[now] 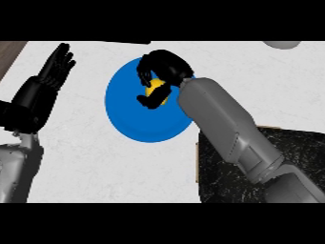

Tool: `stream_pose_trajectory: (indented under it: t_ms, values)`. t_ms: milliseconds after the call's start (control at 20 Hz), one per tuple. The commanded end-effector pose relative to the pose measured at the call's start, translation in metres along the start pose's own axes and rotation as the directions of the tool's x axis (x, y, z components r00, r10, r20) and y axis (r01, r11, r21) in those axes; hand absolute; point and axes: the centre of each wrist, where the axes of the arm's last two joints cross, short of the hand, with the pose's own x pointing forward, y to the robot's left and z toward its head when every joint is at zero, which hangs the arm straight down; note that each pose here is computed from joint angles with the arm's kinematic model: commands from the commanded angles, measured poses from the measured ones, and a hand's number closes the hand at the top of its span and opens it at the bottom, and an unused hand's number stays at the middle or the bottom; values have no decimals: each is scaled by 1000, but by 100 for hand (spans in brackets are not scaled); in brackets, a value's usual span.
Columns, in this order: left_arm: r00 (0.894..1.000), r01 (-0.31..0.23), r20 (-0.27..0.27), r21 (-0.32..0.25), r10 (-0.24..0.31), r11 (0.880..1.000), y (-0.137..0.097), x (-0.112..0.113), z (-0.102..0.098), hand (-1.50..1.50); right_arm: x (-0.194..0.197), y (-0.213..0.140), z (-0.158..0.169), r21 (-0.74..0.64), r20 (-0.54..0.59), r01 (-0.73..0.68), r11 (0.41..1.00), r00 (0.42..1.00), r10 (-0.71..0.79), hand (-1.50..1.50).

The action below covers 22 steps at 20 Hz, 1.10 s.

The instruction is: Pick the lemon from the tray and place it in the plate

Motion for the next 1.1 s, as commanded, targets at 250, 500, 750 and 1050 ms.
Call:
stream_pose_trajectory:
  t_ms: [250, 500, 750, 1050]
  values:
    - [1000, -15, 15, -47, 16, 999, -5, 7, -7, 0, -21, 32, 14, 26, -56, 181, 983, 982, -179, -150]
    - [1000, -24, 8, -53, 25, 998, -11, 8, -12, 0, 1, 16, 4, -77, 40, 332, 940, 943, -330, -150]
    - [1000, -2, 28, -20, 2, 1000, -8, 6, -13, 0, 5, -1, -2, -147, 74, 503, 852, 865, -497, -150]
    - [1000, 25, -3, 21, -25, 999, 4, 8, 0, 0, -17, -7, 1, -182, 68, 605, 775, 794, -604, -150]
